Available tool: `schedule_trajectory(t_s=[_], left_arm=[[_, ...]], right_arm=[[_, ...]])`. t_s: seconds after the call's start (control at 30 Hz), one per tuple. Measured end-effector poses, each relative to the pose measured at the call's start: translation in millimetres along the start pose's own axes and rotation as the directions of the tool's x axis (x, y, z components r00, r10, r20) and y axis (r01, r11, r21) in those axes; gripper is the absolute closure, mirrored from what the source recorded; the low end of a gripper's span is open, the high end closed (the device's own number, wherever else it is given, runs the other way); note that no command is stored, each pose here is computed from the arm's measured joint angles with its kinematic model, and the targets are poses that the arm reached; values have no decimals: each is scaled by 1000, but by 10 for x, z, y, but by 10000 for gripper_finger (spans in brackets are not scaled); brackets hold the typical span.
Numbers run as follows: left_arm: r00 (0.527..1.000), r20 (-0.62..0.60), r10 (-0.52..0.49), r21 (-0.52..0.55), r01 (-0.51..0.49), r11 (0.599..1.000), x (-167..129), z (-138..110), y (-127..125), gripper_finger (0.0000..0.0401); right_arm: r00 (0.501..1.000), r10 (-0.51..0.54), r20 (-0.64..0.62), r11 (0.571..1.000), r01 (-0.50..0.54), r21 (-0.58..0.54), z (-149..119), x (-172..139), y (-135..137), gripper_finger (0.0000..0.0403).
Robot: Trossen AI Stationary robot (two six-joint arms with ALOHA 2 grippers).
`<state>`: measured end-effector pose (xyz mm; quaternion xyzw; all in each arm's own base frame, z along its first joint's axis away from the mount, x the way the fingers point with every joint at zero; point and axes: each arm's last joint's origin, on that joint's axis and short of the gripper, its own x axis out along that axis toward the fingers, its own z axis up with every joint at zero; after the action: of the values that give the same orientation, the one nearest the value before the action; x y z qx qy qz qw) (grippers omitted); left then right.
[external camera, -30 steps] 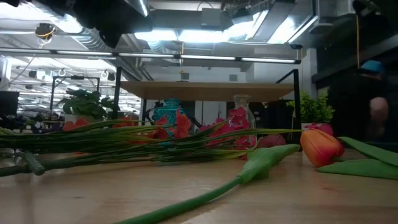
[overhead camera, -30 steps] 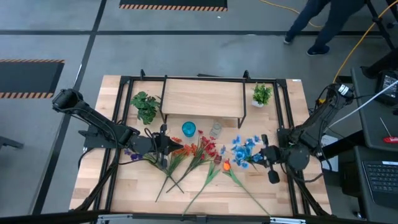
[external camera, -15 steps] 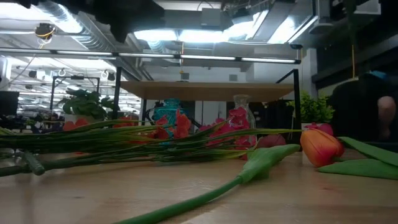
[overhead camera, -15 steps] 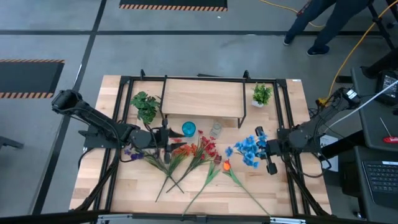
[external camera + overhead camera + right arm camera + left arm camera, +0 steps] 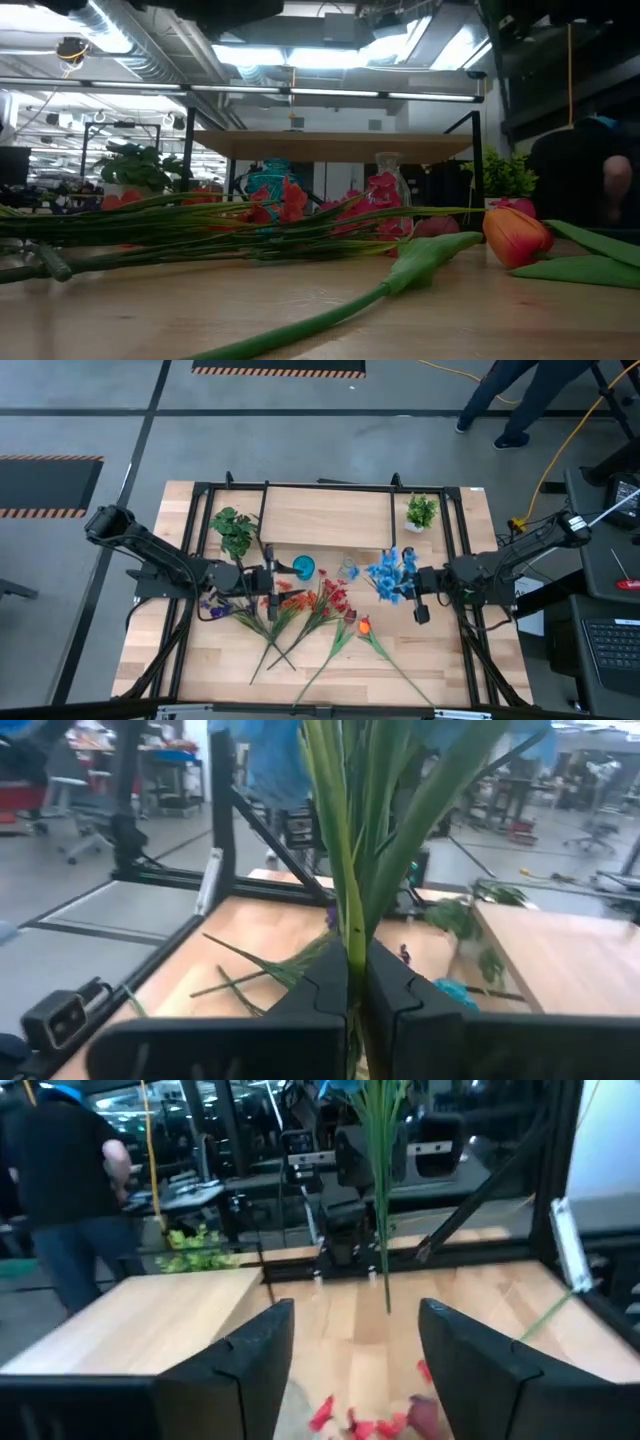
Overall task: Pick and place flowers into a vace then onto a shelf
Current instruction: Put the blue flowers into the blue vase
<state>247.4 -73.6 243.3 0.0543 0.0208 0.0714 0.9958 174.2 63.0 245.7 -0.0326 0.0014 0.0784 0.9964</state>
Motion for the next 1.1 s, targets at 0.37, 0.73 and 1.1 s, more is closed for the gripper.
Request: schedule_trajectory(t_s=[0.37, 0.73, 1.1], left_arm=[[995, 79, -69, -70, 74, 995, 420, -133, 89, 193], [988, 102, -114, -45, 119, 992, 967, -38, 71, 194], [979, 85, -184, -67, 190, 980, 1225, 3, 65, 194]], right_arm=[[996, -4, 88, 999, 7, -42, -28, 211, -120, 398], [984, 76, 159, 996, -68, -55, 0, 333, -222, 398], [989, 90, 118, 991, -78, -105, 16, 597, -292, 398]])
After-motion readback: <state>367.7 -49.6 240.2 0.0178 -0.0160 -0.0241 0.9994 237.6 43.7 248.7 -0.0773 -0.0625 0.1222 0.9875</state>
